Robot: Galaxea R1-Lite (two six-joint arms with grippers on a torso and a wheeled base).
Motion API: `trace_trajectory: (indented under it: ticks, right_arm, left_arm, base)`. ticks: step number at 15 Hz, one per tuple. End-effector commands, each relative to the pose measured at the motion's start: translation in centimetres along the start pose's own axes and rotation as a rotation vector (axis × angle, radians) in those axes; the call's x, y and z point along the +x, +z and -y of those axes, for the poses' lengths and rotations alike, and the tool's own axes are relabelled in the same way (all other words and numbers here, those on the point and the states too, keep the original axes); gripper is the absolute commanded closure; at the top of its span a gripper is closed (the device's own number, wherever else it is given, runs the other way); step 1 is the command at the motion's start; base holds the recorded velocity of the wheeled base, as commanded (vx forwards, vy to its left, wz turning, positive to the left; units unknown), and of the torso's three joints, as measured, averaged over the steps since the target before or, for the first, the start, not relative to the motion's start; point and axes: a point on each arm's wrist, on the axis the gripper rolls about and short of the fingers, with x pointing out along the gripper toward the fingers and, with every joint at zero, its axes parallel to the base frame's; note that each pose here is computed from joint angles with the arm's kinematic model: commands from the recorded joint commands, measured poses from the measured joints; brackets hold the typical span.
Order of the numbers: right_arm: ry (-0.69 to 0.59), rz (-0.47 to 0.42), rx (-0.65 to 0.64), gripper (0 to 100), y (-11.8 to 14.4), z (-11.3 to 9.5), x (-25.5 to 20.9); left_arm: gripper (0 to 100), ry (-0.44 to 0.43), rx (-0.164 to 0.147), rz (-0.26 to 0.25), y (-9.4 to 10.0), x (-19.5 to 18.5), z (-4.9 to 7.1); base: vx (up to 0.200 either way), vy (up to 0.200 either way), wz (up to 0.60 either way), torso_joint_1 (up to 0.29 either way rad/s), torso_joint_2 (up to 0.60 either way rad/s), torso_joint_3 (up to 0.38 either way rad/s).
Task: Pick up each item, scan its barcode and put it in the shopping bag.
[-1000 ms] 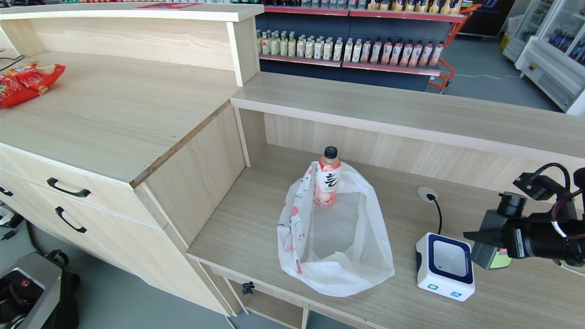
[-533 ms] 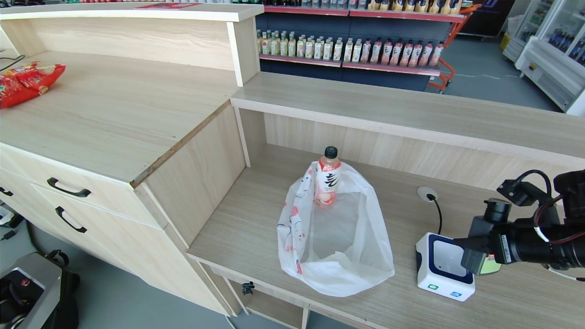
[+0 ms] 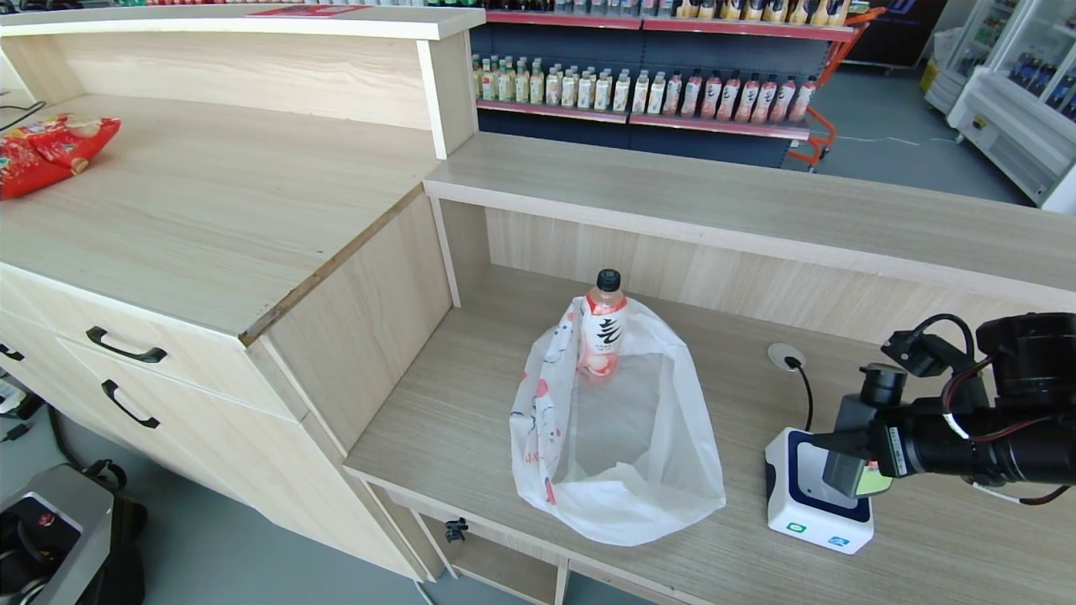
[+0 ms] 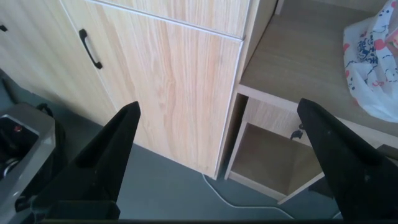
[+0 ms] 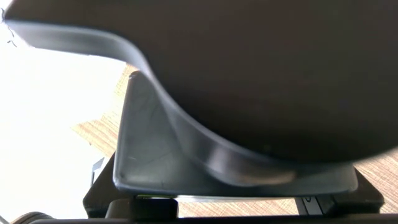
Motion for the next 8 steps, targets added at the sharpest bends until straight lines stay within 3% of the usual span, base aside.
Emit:
trace_trajectory:
  ticks: [1, 8]
  right_arm:
    - [0.007, -0.014, 0.001, 100, -0.16, -0.02, 0.41]
    - [0.024, -0.010, -0.014, 100, -0.01, -0.46, 0.79]
  left_arm:
    - [0, 0.001, -0.001, 0.001, 0.00, 0.00, 0.00]
    - [0, 0.001, -0.001, 0.001, 0.00, 0.00, 0.00]
  base:
    - [0.000, 0.000, 0.00, 0.000, 0.00, 0.000]
    - [0.000, 0.000, 0.00, 0.000, 0.00, 0.000]
